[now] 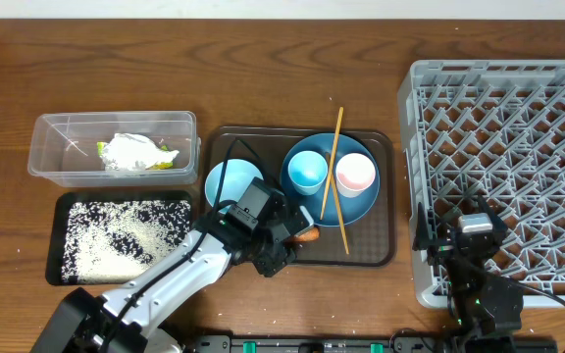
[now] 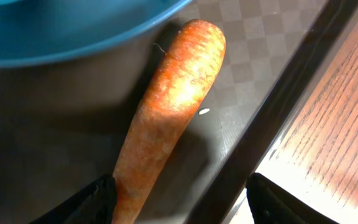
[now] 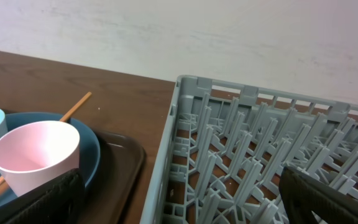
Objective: Sort waste into correct bins and load items into the dishwasher rack
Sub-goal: 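Align the left gripper over the carrot and pinch it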
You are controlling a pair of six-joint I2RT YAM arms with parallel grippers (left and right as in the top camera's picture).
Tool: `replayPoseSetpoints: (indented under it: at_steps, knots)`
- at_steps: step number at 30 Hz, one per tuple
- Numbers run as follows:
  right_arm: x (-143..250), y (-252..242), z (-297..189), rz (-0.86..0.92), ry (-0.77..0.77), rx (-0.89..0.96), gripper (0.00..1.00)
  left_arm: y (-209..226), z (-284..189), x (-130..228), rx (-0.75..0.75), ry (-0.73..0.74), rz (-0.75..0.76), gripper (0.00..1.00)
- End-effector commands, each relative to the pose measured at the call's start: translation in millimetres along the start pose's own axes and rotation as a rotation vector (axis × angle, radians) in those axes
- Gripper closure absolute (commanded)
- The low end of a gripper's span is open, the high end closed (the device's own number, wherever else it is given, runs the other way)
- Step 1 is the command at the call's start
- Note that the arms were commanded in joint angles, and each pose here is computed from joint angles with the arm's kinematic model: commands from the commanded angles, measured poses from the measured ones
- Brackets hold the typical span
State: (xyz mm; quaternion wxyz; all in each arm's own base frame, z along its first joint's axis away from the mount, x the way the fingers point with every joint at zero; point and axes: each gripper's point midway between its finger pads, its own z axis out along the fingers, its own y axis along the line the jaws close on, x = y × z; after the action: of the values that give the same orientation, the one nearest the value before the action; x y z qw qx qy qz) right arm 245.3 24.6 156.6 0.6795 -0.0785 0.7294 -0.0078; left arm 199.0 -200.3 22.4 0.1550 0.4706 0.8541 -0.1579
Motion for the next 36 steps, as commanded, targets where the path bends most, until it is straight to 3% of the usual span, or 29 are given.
replayPoseSetpoints:
  at_steps: [1,5,10,17,31,36]
  knots:
    - [2,-1,0,-0.011,0.005,0.002,0.01,-5,5,4,0.029,0.009,0.006,0.3]
    - [2,-1,0,-0.011,0.005,0.002,0.01,-4,4,0,0.024,-0.004,-0.014,0.3]
    - [2,-1,0,-0.011,0.005,0.002,0.01,-3,4,-3,0.021,-0.016,-0.01,0.17]
    - [2,-1,0,-0.011,0.005,0.002,0.01,-2,4,-5,0.017,-0.026,-0.015,0.13]
    - [2,-1,0,-0.011,0.005,0.002,0.01,-3,17,12,0.033,0.035,-0.032,0.15]
    - [2,-1,0,-0.011,0.005,0.002,0.01,-3,21,14,0.036,0.045,-0.035,0.25]
